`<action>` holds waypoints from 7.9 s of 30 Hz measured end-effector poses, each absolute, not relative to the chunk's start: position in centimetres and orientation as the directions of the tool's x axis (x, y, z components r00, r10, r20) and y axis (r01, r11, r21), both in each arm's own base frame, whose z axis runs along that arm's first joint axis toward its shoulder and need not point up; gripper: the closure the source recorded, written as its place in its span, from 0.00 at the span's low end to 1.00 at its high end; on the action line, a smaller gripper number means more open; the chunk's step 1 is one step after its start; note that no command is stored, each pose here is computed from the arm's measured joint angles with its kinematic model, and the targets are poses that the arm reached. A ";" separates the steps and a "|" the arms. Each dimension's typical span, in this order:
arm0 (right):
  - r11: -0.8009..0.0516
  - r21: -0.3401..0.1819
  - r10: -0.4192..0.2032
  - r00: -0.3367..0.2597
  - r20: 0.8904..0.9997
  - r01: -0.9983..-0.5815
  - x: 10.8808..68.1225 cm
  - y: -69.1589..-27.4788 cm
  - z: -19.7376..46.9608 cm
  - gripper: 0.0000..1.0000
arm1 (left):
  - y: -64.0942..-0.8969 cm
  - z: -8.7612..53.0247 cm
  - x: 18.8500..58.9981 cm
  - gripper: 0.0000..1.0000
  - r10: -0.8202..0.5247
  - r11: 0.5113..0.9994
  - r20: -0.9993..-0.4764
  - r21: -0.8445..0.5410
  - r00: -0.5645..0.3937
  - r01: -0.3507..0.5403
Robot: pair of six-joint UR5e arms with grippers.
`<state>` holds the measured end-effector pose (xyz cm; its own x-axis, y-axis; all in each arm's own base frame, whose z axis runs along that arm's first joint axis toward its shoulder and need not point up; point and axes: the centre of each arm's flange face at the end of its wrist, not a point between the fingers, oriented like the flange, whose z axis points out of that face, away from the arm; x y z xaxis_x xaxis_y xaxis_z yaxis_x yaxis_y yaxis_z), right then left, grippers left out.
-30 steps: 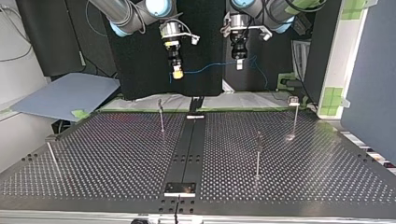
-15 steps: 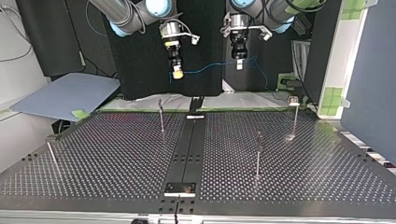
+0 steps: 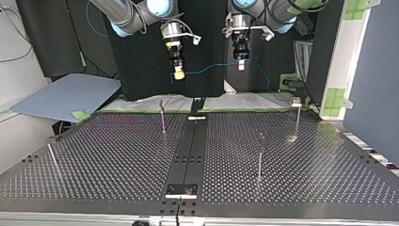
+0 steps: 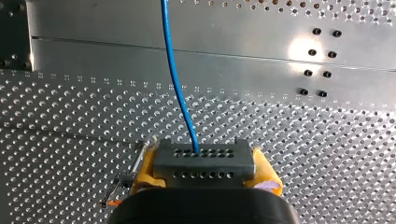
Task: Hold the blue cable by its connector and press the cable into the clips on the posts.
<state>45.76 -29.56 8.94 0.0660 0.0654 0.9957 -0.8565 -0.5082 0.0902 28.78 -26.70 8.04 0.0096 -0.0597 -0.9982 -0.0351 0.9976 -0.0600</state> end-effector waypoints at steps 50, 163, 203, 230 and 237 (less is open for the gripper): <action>-0.502 0.102 0.057 0.085 0.995 -0.859 45.9 -29.8 8.4 1.00 | -26.7 8.0 28.8 1.00 -0.060 0.998 -0.998 -0.060 0.010 -0.035; -0.658 -0.008 0.078 -0.079 0.994 -0.753 57.7 -32.5 28.4 1.00 | -20.9 27.8 37.0 1.00 -0.221 0.969 -0.975 -0.219 0.003 -0.117; -0.681 -0.006 0.067 -0.070 0.995 -0.732 61.3 -32.7 30.2 1.00 | -15.0 29.7 38.5 1.00 -0.050 0.978 -0.984 -0.013 -0.171 -0.207; -0.681 -0.008 0.073 -0.079 0.994 -0.732 62.0 -33.5 32.5 1.00 | -14.7 32.8 40.0 1.00 -0.120 0.982 -0.990 -0.108 -0.070 -0.157; -0.690 -0.008 0.076 -0.084 0.994 -0.724 62.6 -33.5 32.7 1.00 | -15.0 33.1 40.3 1.00 -0.149 0.979 -0.988 -0.142 -0.039 -0.144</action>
